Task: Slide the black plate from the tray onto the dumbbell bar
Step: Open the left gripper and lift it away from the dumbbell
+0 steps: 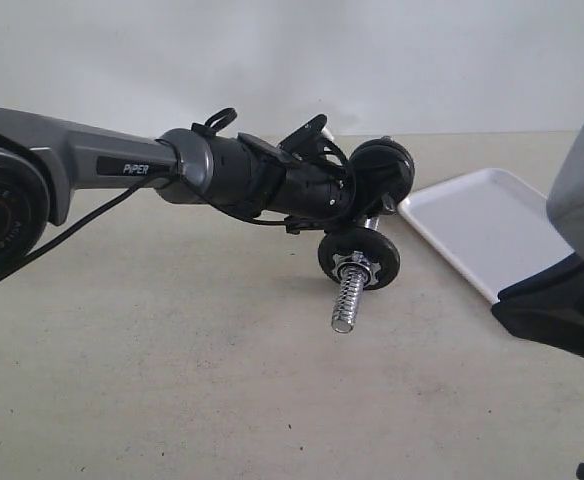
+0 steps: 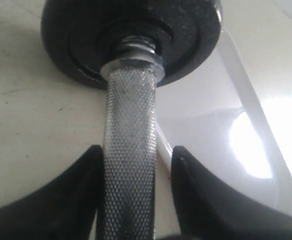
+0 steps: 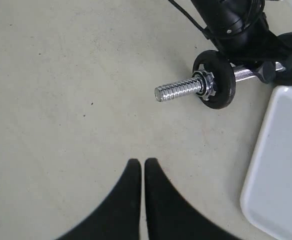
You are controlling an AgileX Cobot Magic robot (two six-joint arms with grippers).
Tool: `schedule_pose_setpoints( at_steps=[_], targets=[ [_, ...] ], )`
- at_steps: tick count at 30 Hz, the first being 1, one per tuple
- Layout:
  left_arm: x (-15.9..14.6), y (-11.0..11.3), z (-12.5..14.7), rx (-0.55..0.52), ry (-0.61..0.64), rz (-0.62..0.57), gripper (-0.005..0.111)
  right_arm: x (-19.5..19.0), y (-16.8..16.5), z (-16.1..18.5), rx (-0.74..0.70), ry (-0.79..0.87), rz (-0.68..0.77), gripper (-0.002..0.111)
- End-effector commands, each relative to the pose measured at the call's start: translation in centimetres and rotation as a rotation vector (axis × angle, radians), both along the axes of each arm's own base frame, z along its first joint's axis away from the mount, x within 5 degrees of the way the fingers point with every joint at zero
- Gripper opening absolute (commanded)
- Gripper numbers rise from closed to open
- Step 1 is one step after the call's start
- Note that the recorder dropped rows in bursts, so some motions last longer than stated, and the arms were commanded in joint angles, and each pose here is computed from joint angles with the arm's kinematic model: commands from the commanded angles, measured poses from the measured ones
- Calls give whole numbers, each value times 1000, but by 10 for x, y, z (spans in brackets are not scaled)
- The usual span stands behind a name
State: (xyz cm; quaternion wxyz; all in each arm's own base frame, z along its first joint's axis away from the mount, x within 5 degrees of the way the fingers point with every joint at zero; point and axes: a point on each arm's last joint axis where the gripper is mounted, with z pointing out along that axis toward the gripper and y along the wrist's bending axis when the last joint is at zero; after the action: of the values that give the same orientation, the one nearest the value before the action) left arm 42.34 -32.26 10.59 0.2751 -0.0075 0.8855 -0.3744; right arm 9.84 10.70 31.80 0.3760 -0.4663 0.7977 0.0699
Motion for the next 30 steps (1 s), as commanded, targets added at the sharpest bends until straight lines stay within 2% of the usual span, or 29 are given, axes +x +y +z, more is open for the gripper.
schedule_pose_setpoints(
  at_steps=[1, 5, 14, 25, 27, 30],
  targets=[
    [-8, 1, 110, -109, -184, -7, 41, -1, -1, 0, 1, 2, -1, 0],
    [-6, 4, 109, -68, -224, -29, 41, -1, -1, 0, 0, 4, -1, 0],
    [0, 14, 108, -51, -224, -59, 41, -1, -1, 0, -3, 6, -2, 0],
    [11, 45, 105, -56, -161, -178, 40, 0, -2, 0, -12, -5, -2, 0],
    [11, 52, 103, -41, -149, -221, 34, 0, -2, 0, -15, -11, -10, 0],
    [9, 61, 100, 18, -139, -313, 9, 1, -2, 0, -8, -17, -25, 0]
  ],
)
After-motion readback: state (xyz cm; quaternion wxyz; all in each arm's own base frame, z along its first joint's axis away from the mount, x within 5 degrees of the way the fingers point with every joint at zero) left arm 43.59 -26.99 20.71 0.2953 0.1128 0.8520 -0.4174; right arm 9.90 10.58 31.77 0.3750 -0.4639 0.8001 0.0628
